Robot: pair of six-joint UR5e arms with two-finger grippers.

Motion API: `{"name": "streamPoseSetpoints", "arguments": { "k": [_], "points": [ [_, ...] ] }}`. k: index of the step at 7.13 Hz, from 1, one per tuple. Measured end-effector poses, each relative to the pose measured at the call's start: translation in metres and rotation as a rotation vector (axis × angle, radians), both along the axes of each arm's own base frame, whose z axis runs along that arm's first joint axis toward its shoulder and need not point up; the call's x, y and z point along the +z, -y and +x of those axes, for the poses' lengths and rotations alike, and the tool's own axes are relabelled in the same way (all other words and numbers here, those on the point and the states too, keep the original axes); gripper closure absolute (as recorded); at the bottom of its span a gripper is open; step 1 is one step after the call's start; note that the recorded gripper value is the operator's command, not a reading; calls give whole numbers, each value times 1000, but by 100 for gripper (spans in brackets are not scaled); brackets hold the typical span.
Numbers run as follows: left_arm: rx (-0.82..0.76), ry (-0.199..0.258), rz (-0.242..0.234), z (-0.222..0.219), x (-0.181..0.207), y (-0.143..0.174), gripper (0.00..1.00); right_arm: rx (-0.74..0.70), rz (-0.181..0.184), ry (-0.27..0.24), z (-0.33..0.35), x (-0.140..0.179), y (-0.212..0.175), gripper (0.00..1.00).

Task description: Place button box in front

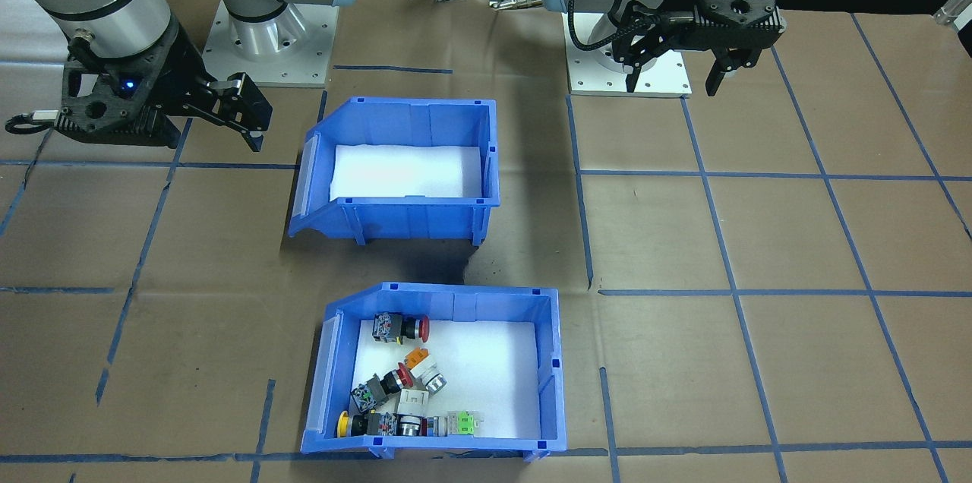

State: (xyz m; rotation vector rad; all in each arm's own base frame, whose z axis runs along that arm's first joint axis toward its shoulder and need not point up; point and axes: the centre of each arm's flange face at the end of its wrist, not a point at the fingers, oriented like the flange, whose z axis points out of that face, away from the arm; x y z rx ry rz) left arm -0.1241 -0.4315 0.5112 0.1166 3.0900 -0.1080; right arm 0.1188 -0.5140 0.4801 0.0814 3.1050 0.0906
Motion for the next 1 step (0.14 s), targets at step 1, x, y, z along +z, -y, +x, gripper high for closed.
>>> {"name": "streamPoseSetpoints", "arguments": {
  "k": [1],
  "points": [
    [-2,-8,4,-1,-2,1,0,1,-2,-9,-1,0,0,0]
  ]
}}
